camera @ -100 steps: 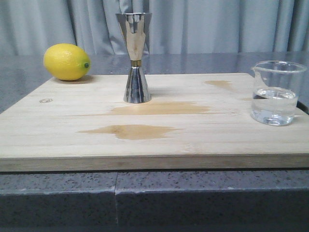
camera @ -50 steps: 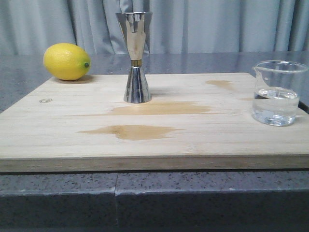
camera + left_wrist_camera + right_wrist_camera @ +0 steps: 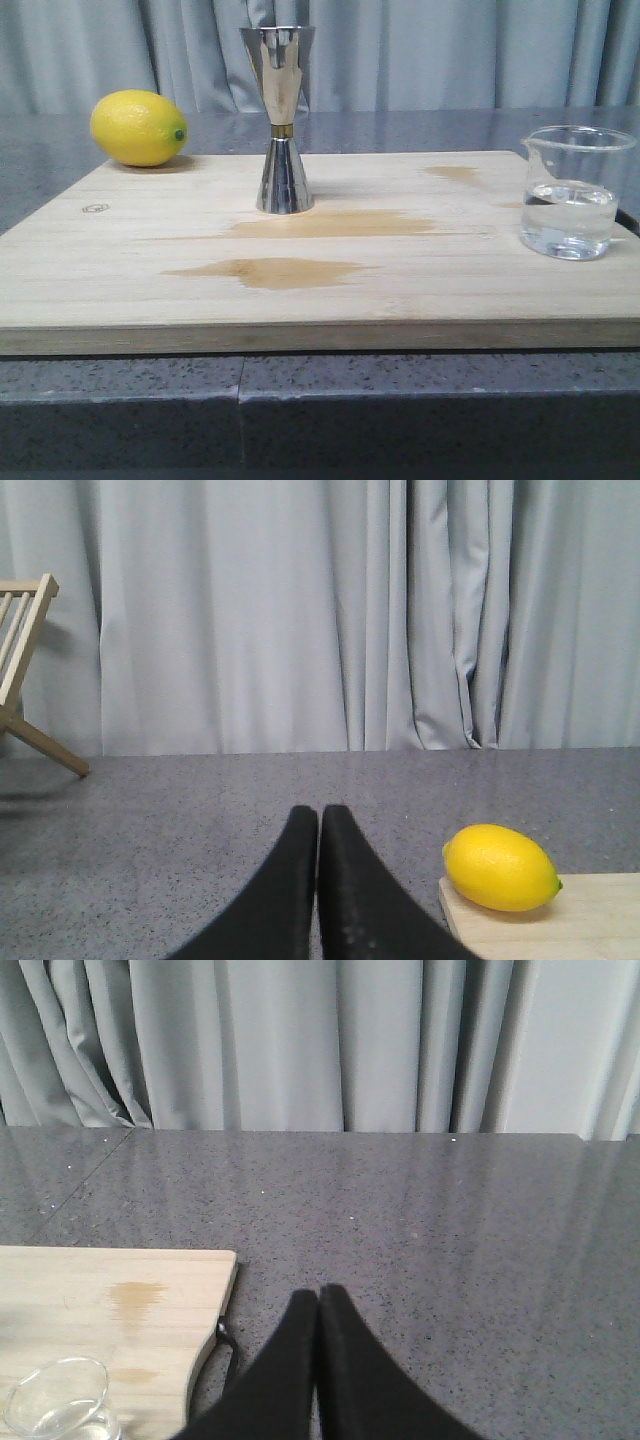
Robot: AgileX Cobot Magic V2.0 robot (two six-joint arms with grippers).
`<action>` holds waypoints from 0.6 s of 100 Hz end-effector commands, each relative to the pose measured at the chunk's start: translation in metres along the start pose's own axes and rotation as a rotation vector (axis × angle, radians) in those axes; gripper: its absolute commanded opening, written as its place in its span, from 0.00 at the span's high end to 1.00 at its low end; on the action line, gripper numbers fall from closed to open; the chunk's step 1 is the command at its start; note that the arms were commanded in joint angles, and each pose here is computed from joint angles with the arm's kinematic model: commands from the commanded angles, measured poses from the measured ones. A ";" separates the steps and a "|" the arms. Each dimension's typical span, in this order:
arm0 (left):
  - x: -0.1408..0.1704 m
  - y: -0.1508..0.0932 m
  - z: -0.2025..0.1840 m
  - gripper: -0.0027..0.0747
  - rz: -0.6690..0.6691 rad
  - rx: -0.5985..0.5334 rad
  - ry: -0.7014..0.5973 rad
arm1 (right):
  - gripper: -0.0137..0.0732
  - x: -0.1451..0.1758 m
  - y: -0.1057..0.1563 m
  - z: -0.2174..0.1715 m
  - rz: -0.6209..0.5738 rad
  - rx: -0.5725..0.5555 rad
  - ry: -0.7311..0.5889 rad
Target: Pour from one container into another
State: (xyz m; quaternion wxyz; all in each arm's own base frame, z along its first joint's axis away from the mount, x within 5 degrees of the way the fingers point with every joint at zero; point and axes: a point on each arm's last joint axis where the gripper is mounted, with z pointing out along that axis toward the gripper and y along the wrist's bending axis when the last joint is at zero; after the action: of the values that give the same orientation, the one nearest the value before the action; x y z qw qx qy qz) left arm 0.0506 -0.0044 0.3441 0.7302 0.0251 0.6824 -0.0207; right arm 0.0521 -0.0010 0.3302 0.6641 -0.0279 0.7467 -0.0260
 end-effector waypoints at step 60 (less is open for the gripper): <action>-0.013 0.000 0.002 0.93 -0.008 -0.001 -0.051 | 0.77 -0.012 -0.002 0.000 -0.019 0.015 -0.045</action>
State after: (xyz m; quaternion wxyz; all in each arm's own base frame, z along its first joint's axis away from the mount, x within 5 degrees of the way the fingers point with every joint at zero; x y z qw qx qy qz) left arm 0.0517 -0.0045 0.3423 0.7221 0.0263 0.6910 -0.0205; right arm 0.0518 -0.0011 0.3268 0.6500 -0.0278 0.7589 -0.0260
